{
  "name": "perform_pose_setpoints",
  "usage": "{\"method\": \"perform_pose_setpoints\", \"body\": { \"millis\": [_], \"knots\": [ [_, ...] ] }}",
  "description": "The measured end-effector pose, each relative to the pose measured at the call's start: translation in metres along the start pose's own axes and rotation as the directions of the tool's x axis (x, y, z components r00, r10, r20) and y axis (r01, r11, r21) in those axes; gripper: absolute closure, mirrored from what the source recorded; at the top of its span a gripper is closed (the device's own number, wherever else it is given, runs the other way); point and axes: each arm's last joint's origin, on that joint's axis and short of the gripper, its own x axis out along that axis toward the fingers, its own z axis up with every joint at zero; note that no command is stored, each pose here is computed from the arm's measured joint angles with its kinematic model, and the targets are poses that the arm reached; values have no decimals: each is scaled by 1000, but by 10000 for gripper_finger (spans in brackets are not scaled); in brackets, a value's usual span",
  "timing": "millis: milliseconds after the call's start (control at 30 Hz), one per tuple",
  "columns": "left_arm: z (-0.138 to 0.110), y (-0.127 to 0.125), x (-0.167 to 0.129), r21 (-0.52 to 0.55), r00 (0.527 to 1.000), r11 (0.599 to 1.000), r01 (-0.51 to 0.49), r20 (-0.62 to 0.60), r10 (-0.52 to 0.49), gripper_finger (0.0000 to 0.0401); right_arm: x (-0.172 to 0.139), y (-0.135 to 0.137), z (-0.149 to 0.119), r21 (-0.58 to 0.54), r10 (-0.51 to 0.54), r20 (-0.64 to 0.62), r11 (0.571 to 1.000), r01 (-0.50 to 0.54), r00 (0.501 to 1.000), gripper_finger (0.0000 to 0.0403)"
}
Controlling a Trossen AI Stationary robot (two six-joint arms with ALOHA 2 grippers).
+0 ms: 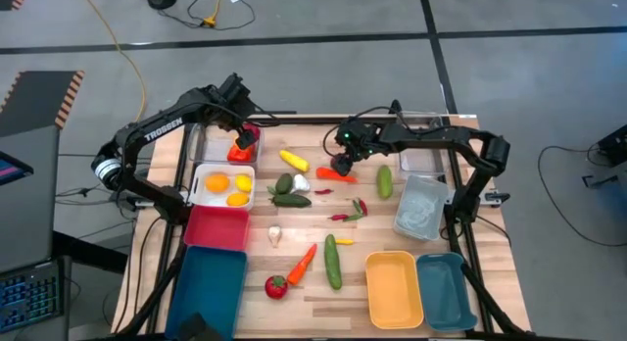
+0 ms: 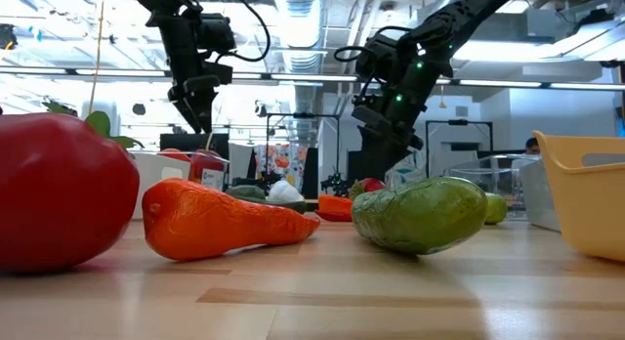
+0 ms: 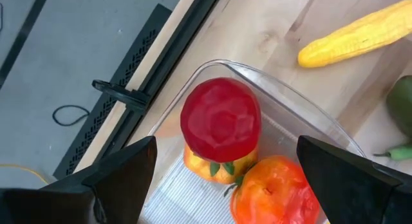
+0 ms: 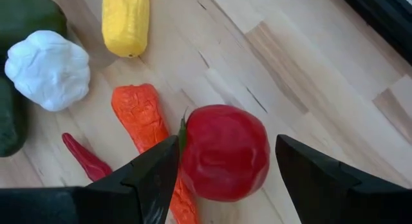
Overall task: Sort produce into baskets
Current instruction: Put the top red tomato into the left transparent bin
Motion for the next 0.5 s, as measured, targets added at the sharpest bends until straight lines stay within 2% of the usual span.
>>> {"method": "perform_pose_setpoints", "body": {
  "millis": [300, 500],
  "knots": [
    [0, -1, 0, -7, 1000, 1000, 22, 2, -22, 38, 3, -1, -3, 24, -9, -7, 1000, 9, 1000, 117],
    [0, -1, 0, -7, 1000, 1000, 22, 2, -22, 38, 26, 0, -8, 19, -35, -49, 999, 36, 998, 117]
  ]
}}
